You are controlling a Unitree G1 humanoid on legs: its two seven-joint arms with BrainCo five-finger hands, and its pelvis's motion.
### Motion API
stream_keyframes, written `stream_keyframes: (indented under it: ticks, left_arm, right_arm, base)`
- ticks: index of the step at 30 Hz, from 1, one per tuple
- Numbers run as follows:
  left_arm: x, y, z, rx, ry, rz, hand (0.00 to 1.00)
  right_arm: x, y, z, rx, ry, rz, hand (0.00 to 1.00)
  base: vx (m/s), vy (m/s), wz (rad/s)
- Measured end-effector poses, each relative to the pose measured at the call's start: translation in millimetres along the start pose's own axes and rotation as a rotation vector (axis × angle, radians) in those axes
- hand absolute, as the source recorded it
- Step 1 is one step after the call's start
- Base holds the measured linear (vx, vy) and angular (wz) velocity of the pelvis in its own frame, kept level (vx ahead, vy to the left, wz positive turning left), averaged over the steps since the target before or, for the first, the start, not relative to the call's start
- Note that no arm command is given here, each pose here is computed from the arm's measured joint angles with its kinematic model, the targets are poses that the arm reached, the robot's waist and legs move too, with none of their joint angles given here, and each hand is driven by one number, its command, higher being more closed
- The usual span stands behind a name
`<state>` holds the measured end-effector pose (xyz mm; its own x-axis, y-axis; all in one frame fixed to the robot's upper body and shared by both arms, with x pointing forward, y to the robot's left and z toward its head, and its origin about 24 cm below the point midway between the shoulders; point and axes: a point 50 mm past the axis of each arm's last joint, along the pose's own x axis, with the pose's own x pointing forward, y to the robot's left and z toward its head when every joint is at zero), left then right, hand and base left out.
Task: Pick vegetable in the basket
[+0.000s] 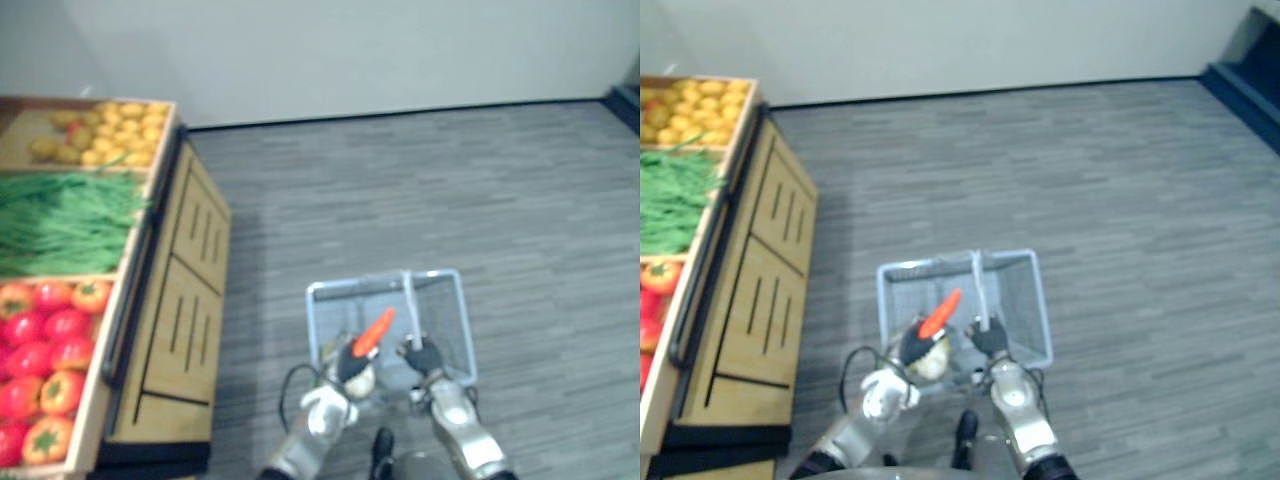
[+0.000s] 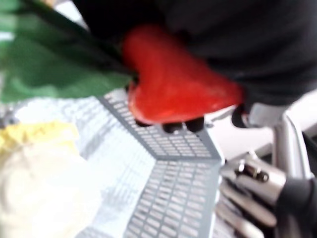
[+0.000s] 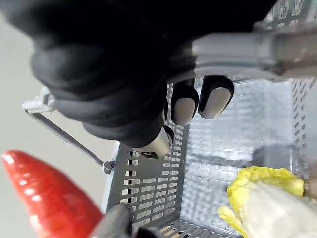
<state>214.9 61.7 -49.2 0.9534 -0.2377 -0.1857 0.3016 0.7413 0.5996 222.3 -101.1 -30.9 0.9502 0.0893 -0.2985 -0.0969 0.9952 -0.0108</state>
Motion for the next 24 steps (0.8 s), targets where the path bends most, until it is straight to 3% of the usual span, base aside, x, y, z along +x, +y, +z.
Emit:
stream_keyframes:
  ticks: [2,3,8,15,24]
  left_arm:
    - [4,-8,-3,0.044,0.025,-0.043,1.0]
    - [6,-9,-3,0.05,0.025,-0.042,0.0]
    - [19,-4,3,0.14,-0.002,-0.048,0.0]
    - [18,-12,-1,0.213,0.002,-0.093,0.0]
    - [20,0,-13,0.205,0.072,-0.039,0.0]
  right_arm:
    - [-5,3,8,0.026,-0.04,0.011,1.0]
    - [-7,3,11,0.032,-0.055,0.009,1.0]
    - [-13,9,38,0.126,-0.171,0.069,1.0]
    - [-22,25,40,0.214,-0.185,0.202,1.0]
    - [-29,16,20,0.267,-0.106,0.161,1.0]
  base:
    - [0.11,0.1,0.08]
    - [0.13,0.155,0.11]
    - [0.08,0.157,-0.05]
    - [0.0,0.079,-0.02]
    - [-0.05,0.022,0.0]
